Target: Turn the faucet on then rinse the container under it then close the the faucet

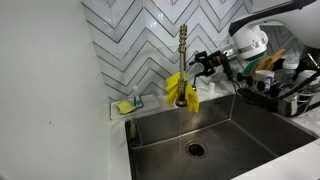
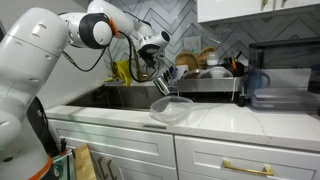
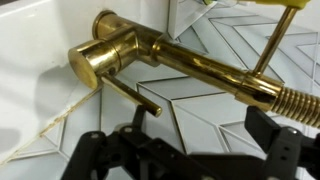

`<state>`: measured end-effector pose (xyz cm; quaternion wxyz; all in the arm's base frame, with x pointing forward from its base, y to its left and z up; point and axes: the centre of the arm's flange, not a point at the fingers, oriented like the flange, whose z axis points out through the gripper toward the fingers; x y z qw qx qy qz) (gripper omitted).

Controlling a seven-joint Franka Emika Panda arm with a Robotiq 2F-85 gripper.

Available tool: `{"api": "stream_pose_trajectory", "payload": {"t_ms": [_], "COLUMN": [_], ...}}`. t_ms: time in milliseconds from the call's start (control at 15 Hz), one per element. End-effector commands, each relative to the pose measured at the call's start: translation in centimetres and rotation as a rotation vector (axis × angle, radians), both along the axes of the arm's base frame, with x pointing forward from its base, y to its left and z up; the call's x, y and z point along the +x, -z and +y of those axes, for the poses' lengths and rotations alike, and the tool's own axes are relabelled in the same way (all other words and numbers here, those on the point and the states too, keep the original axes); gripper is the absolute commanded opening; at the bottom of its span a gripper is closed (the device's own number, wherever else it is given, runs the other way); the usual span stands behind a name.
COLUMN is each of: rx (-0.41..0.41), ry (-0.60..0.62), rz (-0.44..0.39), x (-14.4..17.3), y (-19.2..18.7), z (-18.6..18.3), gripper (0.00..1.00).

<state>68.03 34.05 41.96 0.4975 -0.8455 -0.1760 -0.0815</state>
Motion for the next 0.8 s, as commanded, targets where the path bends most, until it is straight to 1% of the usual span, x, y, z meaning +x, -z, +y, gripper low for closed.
{"api": "stream_pose_trajectory", "payload": {"t_ms": [0, 133, 200, 267, 333, 467, 733], "rx": [0.033, 0.027, 0.006, -0.028, -0.034, -0.068, -0.188], "ry": [-0.046, -0.059, -0.062, -0.066, -0.069, -0.090, -0.130], "rz": [0.071, 0.082, 0.078, 0.057, 0.047, 0.020, -0.074], "x": [-0.4, -0.5, -0.5, -0.3, -0.3, -0.4, -2.3], "y": [-0.4, -0.6, -0.6, -1.0, -1.5, -3.2, -8.0], "z": [1.2, 1.2, 0.8, 0.0, -0.6, -2.0, -5.3], "gripper": [1.00, 1.00, 1.00, 1.00, 1.00, 1.00, 1.00]}}
